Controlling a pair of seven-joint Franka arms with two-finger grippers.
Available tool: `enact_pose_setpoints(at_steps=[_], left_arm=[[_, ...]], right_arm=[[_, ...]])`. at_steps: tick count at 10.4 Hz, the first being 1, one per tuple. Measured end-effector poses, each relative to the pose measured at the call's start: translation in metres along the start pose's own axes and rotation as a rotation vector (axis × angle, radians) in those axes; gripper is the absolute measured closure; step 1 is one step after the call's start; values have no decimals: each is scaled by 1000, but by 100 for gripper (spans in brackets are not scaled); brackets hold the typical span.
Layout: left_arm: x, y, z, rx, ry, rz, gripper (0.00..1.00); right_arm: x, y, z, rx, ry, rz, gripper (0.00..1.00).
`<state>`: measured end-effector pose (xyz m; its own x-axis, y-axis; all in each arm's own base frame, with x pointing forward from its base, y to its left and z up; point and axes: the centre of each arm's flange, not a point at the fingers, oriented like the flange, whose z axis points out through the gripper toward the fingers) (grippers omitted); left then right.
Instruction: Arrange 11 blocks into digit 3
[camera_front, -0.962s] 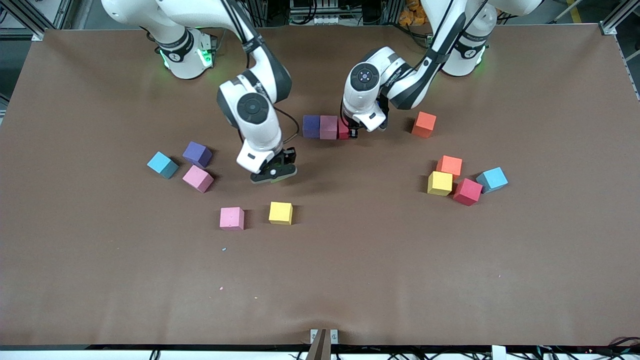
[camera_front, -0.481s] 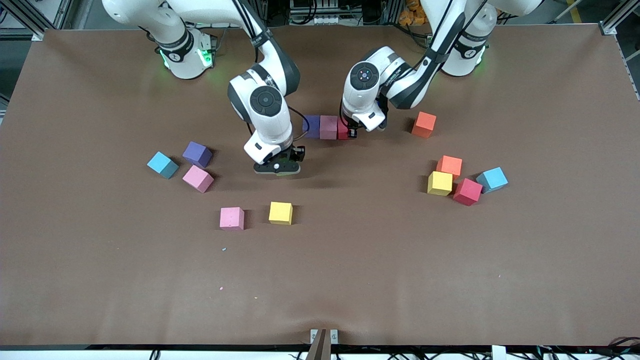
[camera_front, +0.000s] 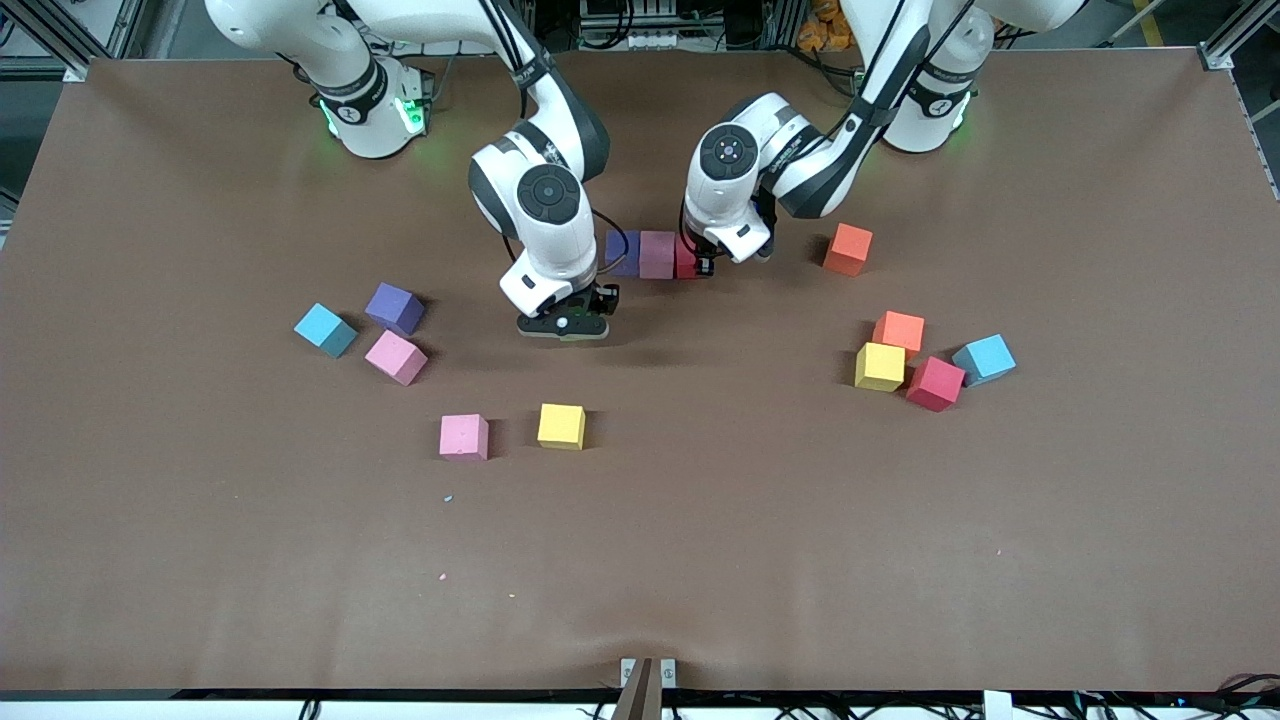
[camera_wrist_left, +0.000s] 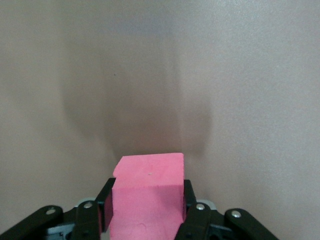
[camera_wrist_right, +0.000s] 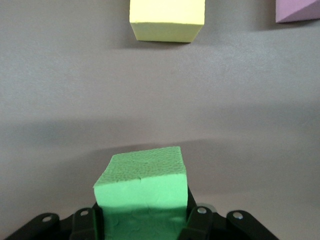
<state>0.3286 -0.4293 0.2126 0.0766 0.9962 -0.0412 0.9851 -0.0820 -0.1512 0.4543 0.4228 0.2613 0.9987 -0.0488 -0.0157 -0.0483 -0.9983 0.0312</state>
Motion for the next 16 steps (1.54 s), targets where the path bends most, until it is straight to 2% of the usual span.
enact_pose_setpoints(at_steps=[1, 2, 5, 8, 12, 16], left_arm=[[0, 0, 0, 0, 0, 0, 44], [0, 0, 0, -2, 0, 2, 36], [-3, -1, -1, -9, -3, 10, 0], [-4, 1, -15, -30, -16, 10, 0], [8, 6, -63, -50, -10, 23, 0], [61, 44, -118, -69, -7, 84, 0]], right_arm=[[0, 0, 2, -2, -1, 1, 45], [-1, -1, 3, 3, -7, 10, 45], [-16, -20, 3, 51, 1, 38, 45], [-29, -31, 7, 49, 2, 24, 45], [-42, -44, 31, 41, 19, -6, 45], [-61, -57, 45, 25, 16, -7, 45]])
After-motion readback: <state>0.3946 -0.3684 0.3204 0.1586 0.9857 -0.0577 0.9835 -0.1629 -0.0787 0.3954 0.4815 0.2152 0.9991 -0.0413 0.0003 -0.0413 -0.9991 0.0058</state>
